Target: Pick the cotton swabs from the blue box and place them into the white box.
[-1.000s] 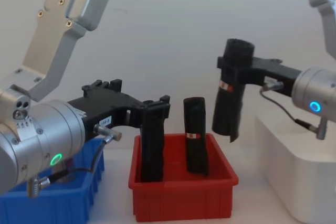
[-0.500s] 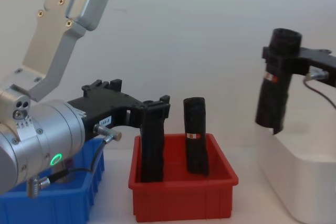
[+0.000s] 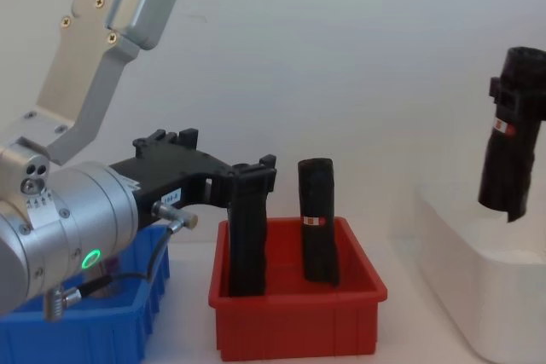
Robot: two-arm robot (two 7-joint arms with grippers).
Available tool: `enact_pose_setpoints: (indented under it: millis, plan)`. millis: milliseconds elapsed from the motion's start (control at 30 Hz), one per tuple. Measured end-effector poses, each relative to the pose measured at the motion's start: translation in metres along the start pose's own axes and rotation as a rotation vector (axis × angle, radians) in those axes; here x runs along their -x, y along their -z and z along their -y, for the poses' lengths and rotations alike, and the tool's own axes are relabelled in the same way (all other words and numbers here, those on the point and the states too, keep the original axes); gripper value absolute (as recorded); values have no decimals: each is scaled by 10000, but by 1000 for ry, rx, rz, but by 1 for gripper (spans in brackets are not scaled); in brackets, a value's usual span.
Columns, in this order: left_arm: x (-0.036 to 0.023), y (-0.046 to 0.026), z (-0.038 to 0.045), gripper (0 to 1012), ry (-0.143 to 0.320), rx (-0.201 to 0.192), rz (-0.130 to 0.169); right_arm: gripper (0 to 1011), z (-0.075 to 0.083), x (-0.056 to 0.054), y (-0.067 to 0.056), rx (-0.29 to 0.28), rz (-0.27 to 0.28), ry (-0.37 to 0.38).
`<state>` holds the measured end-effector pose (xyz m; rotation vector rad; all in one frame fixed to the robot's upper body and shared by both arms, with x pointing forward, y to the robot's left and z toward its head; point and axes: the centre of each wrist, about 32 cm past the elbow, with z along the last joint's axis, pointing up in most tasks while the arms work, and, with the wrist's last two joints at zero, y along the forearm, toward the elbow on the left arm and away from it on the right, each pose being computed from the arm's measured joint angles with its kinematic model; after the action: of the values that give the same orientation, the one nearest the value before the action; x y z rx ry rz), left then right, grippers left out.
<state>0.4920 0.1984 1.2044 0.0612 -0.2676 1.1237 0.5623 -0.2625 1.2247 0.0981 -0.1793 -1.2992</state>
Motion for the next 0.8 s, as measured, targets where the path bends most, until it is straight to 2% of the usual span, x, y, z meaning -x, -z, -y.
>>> enact_pose_setpoints:
  millis: [100, 533, 567, 733, 800]
  plan:
    - [0, 0, 0, 1004, 0, 0, 0, 414, 28, -35, 8, 9, 0, 11]
    - [0, 0, 0, 1004, 0, 0, 0, 796, 70, -106, 49, 29, -8, 14]
    - [0, 0, 0, 1004, 0, 0, 0, 850, 73, -111, 52, 29, -9, 13]
    - [0, 0, 0, 1004, 0, 0, 0, 981, 86, -127, 56, 25, -11, 8]
    - [0, 0, 0, 1004, 0, 0, 0, 1001, 89, -130, 56, 23, -12, 7]
